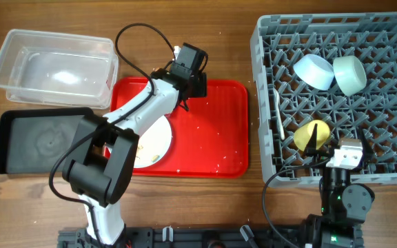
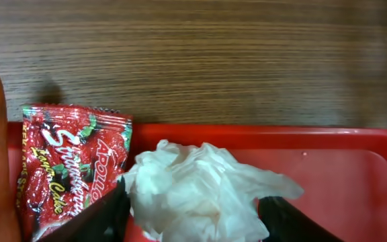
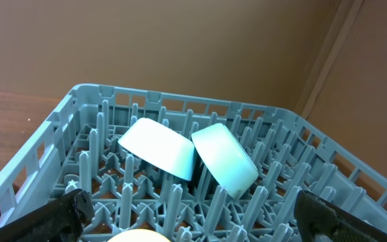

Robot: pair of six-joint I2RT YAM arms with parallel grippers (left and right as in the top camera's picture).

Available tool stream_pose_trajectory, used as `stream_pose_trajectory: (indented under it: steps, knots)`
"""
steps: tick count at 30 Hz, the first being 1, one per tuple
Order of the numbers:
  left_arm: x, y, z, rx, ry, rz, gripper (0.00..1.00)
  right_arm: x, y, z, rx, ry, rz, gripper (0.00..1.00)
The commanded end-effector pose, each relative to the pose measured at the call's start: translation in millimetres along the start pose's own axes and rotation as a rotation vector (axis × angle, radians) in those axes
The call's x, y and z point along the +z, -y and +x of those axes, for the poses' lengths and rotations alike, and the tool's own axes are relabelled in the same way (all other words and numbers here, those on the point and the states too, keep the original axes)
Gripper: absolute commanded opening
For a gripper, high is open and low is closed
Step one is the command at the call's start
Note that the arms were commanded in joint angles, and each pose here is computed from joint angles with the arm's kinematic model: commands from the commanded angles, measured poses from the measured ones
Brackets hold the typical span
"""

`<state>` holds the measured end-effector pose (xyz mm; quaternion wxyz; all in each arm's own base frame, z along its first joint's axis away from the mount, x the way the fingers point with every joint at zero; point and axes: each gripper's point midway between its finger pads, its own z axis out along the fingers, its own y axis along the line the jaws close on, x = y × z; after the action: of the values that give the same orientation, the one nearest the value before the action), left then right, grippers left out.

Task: Sort waste into correct bins and load items into the dishwasher rack
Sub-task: 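Grasp the white tissue with the left gripper and drop it in the clear bin, then grasp the strawberry wrapper with the left gripper and drop it in the clear bin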

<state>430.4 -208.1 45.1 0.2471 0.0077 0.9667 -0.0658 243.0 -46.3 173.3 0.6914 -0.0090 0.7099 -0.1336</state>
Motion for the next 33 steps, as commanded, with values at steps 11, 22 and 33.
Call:
stream_pose_trajectory:
  steps: [11, 22, 33]
  knots:
    - [-84, 6, -43, -0.101, 0.081, 0.055, 0.04, 0, -2, -1, -0.006, 0.006, -0.011, 1.0]
    - [-175, -199, -66, -0.406, 0.202, -0.386, 0.04, 0, -2, -1, -0.006, 0.007, -0.011, 1.0]
    - [-117, -207, -74, -0.361, 0.095, -0.112, 0.64, 0, -2, -1, -0.005, 0.007, -0.011, 1.0]
